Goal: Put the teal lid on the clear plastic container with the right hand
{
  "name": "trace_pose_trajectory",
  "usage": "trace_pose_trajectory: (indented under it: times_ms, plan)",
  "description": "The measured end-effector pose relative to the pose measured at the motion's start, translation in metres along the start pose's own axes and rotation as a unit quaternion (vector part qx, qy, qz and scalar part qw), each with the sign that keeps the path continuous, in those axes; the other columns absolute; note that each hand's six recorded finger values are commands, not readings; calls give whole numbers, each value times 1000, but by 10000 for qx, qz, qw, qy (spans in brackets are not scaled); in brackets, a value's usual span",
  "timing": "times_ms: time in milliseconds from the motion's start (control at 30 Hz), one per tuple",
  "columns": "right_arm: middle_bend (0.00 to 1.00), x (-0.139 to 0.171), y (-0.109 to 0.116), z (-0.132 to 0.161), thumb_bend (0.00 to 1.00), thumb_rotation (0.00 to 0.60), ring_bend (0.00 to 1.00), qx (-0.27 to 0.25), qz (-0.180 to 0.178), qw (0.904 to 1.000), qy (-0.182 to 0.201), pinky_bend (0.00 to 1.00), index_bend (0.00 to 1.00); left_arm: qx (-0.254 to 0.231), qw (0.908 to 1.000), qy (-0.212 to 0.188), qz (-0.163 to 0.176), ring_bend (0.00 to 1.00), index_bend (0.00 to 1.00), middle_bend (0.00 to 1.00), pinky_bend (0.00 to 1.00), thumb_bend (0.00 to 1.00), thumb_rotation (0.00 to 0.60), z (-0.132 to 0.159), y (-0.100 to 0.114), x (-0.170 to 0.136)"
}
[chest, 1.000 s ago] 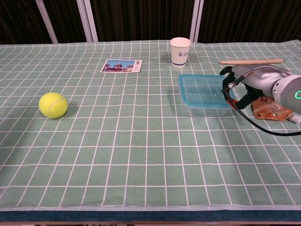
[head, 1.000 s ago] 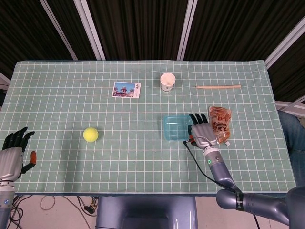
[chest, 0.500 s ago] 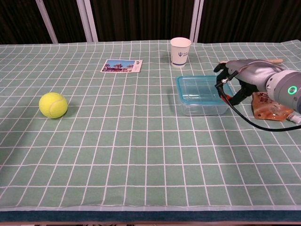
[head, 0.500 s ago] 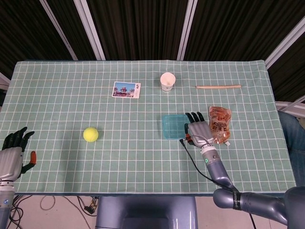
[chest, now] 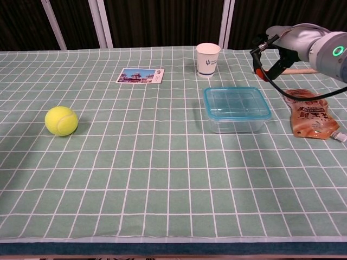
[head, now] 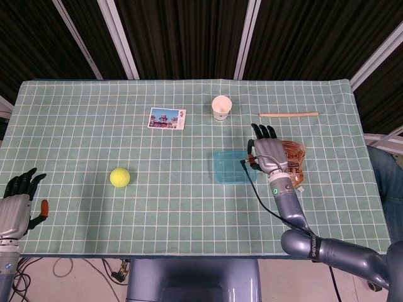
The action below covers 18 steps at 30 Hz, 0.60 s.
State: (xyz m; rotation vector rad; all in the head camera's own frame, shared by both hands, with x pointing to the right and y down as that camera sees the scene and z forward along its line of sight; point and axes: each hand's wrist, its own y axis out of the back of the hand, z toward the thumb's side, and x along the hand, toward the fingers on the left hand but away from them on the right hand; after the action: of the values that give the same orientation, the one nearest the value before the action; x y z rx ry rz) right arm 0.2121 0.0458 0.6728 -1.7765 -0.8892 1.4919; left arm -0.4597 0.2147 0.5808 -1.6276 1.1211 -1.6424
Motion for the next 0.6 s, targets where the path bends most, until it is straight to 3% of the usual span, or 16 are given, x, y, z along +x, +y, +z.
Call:
trace_pose_trajectory:
  times_ms: [600]
  plan:
    - [74, -34, -29, -1, 409, 600, 0, 25, 307, 9992, -270, 0, 601, 31, 9999, 122, -59, 0, 145, 0, 0, 564, 600, -5, -1, 3]
